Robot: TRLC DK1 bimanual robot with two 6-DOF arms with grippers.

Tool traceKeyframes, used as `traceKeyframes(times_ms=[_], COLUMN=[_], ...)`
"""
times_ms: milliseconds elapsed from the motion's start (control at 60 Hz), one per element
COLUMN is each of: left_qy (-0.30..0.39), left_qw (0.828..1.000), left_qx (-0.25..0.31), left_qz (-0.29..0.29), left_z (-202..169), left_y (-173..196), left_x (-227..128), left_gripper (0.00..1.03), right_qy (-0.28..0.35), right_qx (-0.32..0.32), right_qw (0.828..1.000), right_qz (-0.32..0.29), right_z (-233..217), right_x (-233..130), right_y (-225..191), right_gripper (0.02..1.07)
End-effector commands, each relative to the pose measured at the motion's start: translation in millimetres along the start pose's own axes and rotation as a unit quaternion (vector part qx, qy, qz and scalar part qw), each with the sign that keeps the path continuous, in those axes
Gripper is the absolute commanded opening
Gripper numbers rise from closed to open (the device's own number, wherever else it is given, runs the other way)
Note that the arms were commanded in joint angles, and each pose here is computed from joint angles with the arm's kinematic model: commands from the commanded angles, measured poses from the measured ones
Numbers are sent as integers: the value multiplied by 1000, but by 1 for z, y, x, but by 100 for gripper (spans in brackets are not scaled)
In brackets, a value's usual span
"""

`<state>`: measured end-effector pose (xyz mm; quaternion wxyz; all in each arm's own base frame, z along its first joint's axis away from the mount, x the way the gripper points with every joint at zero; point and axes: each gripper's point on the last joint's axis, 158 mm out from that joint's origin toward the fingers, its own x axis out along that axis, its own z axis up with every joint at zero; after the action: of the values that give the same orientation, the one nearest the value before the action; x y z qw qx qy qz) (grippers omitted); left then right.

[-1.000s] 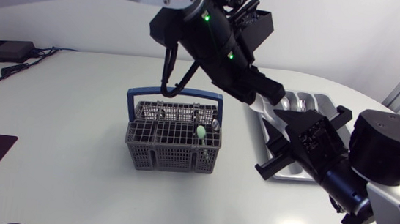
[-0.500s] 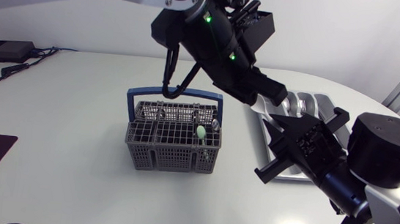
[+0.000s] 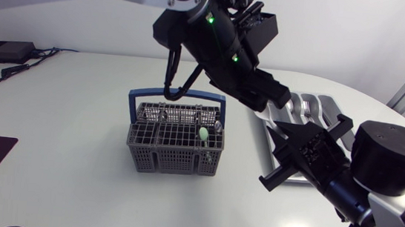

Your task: Unload the cutlery basket into the drawer organizer.

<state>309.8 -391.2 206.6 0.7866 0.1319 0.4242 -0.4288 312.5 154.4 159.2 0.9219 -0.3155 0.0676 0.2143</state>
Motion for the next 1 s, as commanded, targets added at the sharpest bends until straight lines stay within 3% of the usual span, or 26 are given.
traceKeyframes(times_ms=[0,417,683,983], left_qy=[-3,-34,-23,12], left_qw=[1000,998,996,992], left_qx=[-7,29,60,105], left_qz=[-6,49,55,68], left_z=[2,1,-19,-46], left_y=[-3,45,49,53], left_x=[-5,-35,-35,-25], left_gripper=[94,97,96,96], right_qy=[3,1,38,100], right_qx=[-5,-27,-75,-122], right_qw=[1000,996,989,971], right_qz=[1,82,123,180], right_z=[-9,-61,-110,-161], right_x=[-4,-45,-45,-33], right_y=[0,-46,-50,-86], right_gripper=[17,20,20,20])
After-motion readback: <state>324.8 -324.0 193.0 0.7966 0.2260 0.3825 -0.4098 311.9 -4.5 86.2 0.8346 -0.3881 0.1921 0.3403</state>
